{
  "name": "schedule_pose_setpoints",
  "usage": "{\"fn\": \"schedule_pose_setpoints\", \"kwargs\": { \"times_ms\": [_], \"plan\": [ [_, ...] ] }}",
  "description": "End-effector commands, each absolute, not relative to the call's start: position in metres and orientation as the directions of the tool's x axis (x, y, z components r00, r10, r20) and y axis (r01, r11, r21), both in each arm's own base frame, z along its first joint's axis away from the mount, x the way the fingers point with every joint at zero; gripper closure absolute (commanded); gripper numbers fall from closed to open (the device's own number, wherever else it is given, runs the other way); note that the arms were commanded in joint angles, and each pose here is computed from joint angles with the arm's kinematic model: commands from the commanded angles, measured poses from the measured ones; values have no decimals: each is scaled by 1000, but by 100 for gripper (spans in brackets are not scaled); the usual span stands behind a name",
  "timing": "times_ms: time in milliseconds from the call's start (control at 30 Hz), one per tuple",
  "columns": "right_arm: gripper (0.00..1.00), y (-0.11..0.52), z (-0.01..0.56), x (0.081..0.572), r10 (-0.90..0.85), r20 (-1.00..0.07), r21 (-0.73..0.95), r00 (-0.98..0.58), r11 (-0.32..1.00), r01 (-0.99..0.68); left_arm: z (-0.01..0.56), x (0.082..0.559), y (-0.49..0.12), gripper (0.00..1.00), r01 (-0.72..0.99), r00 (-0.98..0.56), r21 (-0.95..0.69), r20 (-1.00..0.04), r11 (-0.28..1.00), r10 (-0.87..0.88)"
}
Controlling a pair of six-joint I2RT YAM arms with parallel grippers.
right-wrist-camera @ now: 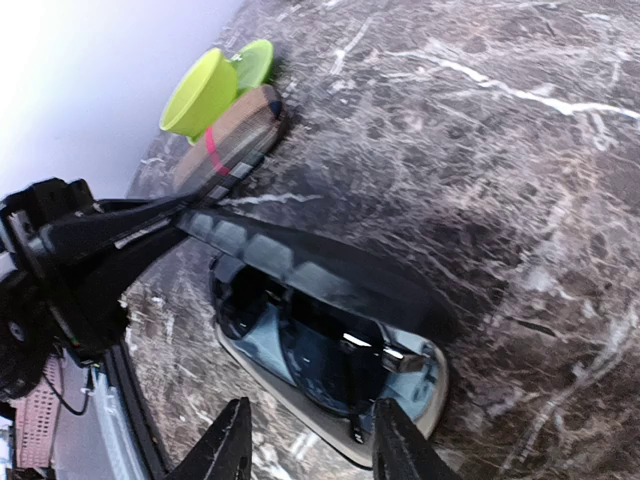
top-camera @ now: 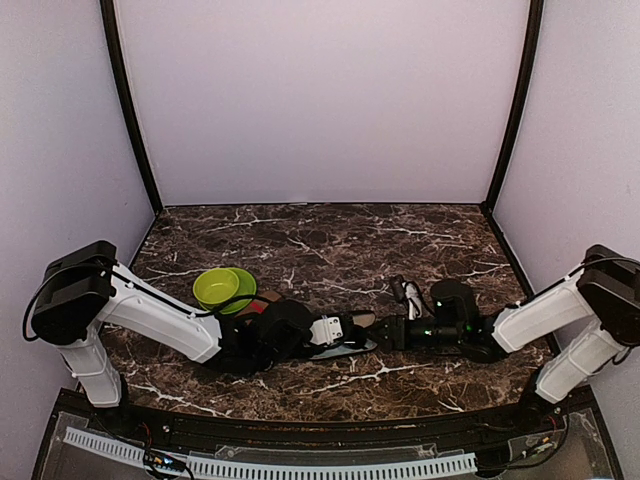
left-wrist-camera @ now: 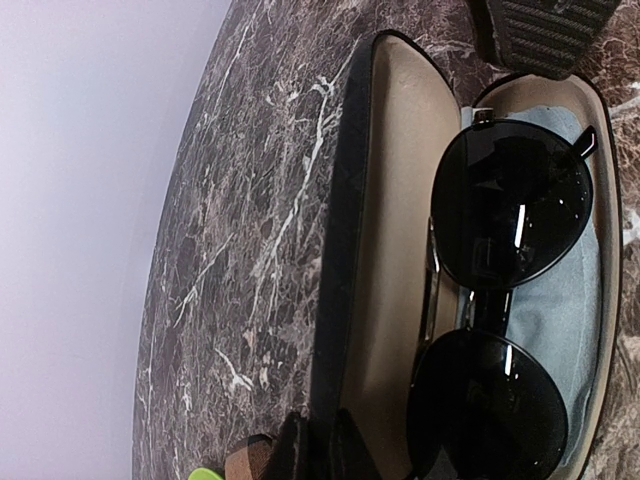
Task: Organize the sunglasses
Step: Adjust the sunglasses and the sunglasses case, then hold the case with sunglasses at the center of the board.
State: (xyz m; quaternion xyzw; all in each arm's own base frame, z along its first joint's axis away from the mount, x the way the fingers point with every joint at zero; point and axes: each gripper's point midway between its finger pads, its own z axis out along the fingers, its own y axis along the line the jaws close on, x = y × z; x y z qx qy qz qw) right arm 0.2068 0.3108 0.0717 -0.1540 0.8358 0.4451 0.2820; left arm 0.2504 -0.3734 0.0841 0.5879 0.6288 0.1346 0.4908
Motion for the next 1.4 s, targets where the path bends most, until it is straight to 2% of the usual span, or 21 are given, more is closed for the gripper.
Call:
{"fn": "schedule_pose_setpoints", "kwargs": {
  "times_ms": [0,167,267,600,833,1133,1367],
  "plan": [
    [57,304,72,215,-20,-633,596,-774,625,-504,112,257,-378,100,576,174,745,-513,336,840],
    [54,292,67,224,-30,-636,533,-771,705,-467,118,258,-381,100,574,177,743,-522,344,834],
    [59,289,61,227,-27,-624,521,-781,731,-441,120,259,-381,96,570,176,746,-522,346,834],
    [75,290,36,227,-43,-573,514,-819,759,-400,119,260,-381,95,565,176,751,-513,340,840],
    [83,294,33,225,-39,-562,524,-826,756,-392,116,259,-383,92,573,175,747,-513,336,841],
    [90,288,27,227,-17,-555,480,-832,810,-337,114,258,-383,78,590,155,731,-520,344,840],
    [91,290,25,226,-23,-548,462,-836,825,-326,114,257,-380,72,597,147,724,-523,347,839]
  ]
}}
